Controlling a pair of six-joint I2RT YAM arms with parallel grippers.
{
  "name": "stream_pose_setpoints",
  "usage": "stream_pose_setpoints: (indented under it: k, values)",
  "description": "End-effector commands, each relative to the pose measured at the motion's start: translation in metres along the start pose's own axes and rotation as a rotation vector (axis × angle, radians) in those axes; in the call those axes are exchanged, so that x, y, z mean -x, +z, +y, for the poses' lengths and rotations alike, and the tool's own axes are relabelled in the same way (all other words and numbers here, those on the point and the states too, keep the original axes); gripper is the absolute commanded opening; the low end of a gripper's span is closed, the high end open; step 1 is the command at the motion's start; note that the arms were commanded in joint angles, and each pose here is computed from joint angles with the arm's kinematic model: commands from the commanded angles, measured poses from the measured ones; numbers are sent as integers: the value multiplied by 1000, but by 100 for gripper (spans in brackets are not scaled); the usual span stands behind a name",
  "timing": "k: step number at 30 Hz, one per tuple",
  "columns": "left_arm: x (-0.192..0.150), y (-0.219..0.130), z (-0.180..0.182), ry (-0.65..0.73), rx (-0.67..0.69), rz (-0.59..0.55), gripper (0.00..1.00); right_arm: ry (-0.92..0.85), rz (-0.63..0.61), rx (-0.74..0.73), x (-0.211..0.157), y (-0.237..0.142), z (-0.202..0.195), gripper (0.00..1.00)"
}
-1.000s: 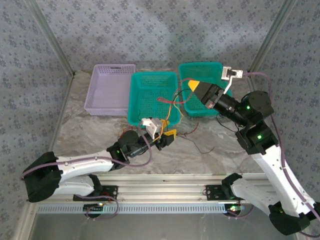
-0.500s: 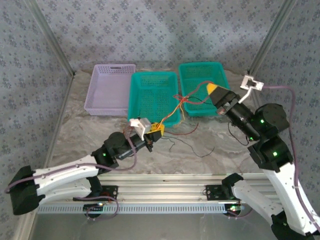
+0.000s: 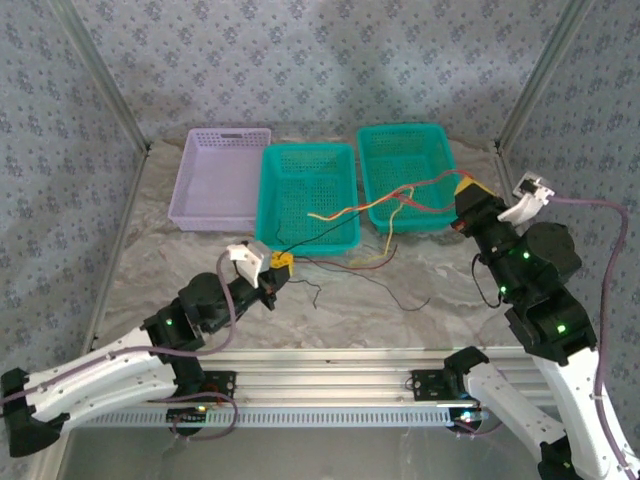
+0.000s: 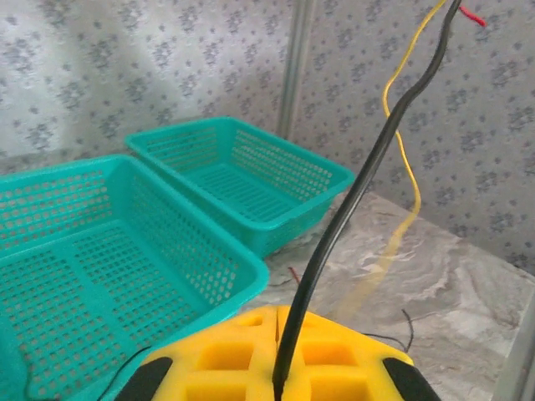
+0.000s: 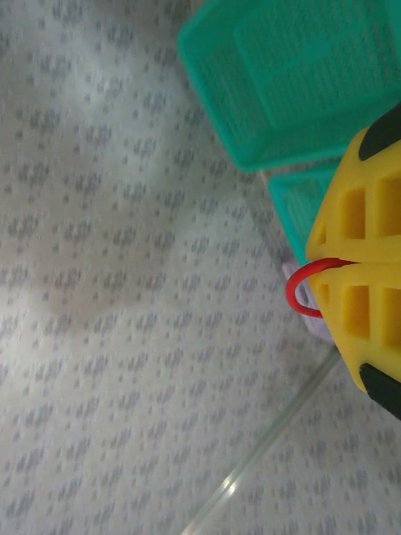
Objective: Untangle the cables
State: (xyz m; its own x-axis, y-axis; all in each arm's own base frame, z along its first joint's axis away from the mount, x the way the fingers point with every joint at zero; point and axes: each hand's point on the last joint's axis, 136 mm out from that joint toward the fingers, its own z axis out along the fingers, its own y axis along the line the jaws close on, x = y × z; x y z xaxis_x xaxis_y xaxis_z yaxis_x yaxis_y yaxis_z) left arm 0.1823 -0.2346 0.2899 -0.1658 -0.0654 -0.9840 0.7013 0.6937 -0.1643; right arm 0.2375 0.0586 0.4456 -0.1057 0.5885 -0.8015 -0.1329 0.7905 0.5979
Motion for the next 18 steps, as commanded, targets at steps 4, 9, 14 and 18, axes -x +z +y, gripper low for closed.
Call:
stream_pose_setpoints:
  k: [4,9,14,18]
  values:
    - [70,-38,13,22,61,-126,0,-69,-44,-191,-6,-8,-46,0]
    - [108,-54,8,94,51,-163,0,-119,-28,-278,-15,-10,-66,0]
    - [137,-58,6,125,62,-201,0,-122,10,-319,-31,-8,-80,0]
    - [153,-33,1,183,74,-194,0,-90,32,-262,-44,-3,-76,0]
